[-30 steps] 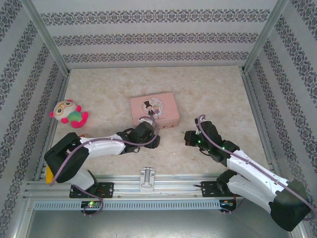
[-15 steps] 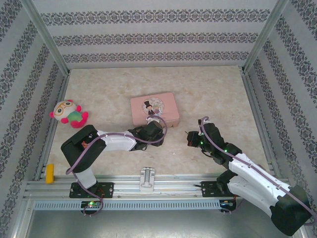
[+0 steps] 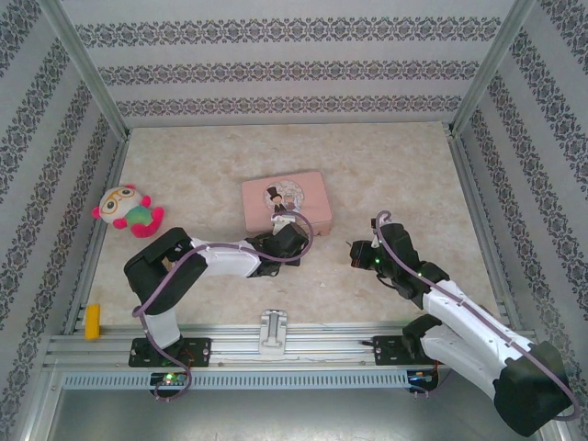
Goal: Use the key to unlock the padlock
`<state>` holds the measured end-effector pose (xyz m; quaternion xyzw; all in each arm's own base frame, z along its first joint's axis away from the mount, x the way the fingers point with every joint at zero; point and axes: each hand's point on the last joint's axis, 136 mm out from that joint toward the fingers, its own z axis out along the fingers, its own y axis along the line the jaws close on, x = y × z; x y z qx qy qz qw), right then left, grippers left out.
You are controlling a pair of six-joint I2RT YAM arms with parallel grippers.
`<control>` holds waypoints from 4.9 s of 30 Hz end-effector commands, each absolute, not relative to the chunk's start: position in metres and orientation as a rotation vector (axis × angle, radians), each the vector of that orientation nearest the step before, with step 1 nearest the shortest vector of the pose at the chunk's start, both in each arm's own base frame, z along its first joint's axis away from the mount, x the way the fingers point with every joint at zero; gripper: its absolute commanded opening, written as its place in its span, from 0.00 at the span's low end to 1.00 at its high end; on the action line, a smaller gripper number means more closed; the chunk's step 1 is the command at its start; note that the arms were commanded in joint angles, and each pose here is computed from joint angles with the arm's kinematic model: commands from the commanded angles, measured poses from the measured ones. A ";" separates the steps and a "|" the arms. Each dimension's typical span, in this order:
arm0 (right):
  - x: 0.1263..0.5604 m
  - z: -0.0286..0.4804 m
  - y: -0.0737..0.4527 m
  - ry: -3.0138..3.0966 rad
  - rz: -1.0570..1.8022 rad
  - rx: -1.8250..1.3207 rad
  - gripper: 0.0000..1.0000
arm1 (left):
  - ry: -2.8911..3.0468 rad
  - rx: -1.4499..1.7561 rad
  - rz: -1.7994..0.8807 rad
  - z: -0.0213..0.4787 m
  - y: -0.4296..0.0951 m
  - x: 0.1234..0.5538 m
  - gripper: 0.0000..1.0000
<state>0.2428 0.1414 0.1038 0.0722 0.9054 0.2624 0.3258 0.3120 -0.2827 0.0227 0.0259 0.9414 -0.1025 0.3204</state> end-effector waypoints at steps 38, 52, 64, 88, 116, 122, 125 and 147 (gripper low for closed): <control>0.248 0.092 0.150 2.360 0.766 0.164 0.00 | 2.491 0.047 -0.053 0.028 -0.284 0.306 0.50; 0.248 0.092 0.148 2.354 0.769 0.174 0.00 | 2.507 0.045 -0.029 0.017 -0.289 0.311 0.47; 0.248 0.090 0.148 2.353 0.772 0.169 0.00 | 2.512 0.018 -0.121 0.022 -0.297 0.311 0.30; 0.253 0.060 0.205 2.289 0.839 0.015 0.00 | 2.403 -0.280 -0.746 0.054 -0.362 0.353 0.21; 0.262 0.048 0.208 2.223 0.870 0.124 0.00 | 2.361 -0.528 -0.982 0.065 -0.363 0.366 0.22; 0.269 0.047 0.213 2.208 0.897 0.149 0.00 | 2.364 -0.530 -0.993 0.063 -0.363 0.366 0.22; 0.271 0.048 0.217 2.195 0.925 0.165 0.00 | 2.364 -0.535 -1.004 0.063 -0.363 0.366 0.22; 0.279 0.048 0.212 2.119 1.048 0.280 0.00 | 2.363 -0.564 -1.037 0.057 -0.360 0.365 0.22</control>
